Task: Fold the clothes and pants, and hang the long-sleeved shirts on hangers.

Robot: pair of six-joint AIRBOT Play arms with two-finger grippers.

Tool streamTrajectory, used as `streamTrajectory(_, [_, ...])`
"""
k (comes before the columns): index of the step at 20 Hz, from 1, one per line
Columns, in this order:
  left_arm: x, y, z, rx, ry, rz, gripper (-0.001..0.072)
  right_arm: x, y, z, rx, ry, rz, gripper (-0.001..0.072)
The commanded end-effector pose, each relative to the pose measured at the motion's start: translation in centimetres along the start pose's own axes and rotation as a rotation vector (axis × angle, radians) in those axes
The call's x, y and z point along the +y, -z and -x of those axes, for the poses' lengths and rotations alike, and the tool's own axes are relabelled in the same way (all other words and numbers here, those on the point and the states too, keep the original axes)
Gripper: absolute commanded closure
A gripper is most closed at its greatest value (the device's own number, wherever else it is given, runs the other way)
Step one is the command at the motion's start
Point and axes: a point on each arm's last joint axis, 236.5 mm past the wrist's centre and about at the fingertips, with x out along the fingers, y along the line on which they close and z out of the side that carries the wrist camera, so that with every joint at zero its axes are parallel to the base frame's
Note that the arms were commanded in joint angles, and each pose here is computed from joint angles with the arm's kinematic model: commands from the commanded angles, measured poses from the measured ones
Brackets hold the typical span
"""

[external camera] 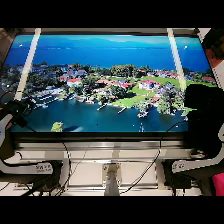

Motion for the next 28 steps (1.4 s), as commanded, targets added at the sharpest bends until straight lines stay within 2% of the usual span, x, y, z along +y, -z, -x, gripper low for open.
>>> streamTrajectory(1, [0.1,-0.2,0.0,-0.007,-0.005,-0.003,0.0698,0.1,0.0,0.0,0.001,-0.001,0.001,0.0687])
streamTrajectory(3, [0.1,-0.2,0.0,-0.008,-0.006,0.038,0.0699,0.1,0.0,0.0,0.000,-0.001,0.000,0.0687])
streamTrajectory(5, [0.8,-0.1,0.5,-0.016,-0.020,0.158,0.0699,0.1,0.0,0.0,0.000,-0.001,0.000,0.0687])
streamTrajectory(10, [9.3,0.8,7.2,-0.199,-0.159,0.839,0.0699,0.1,0.0,0.0,0.000,-0.001,0.000,0.0687])
streamTrajectory(12, [14.2,1.3,12.7,-0.406,-0.205,1.127,0.0699,0.1,0.0,0.0,0.001,-0.001,0.000,0.0687])
streamTrajectory(14, [19.1,1.3,20.4,-0.712,-0.268,1.256,0.0699,0.1,0.0,0.0,0.001,-0.001,0.000,0.0687])
streamTrajectory(17, [22.9,0.6,35.1,-1.243,-0.374,1.165,0.0699,0.1,0.0,0.0,0.000,-0.001,0.001,0.0687])
streamTrajectory(19, [22.0,-0.1,43.0,-1.512,-0.363,1.092,0.0699,0.1,0.0,0.0,0.000,-0.001,0.001,0.0686])
streamTrajectory(23, [17.3,-4.2,49.7,-1.733,-0.028,1.122,0.0699,0.1,0.0,0.0,0.000,-0.001,0.000,0.0687])
streamTrajectory(28, [7.4,-13.6,55.2,-1.791,0.298,0.889,0.0699,0.1,0.0,0.0,0.001,-0.001,0.000,0.0686])
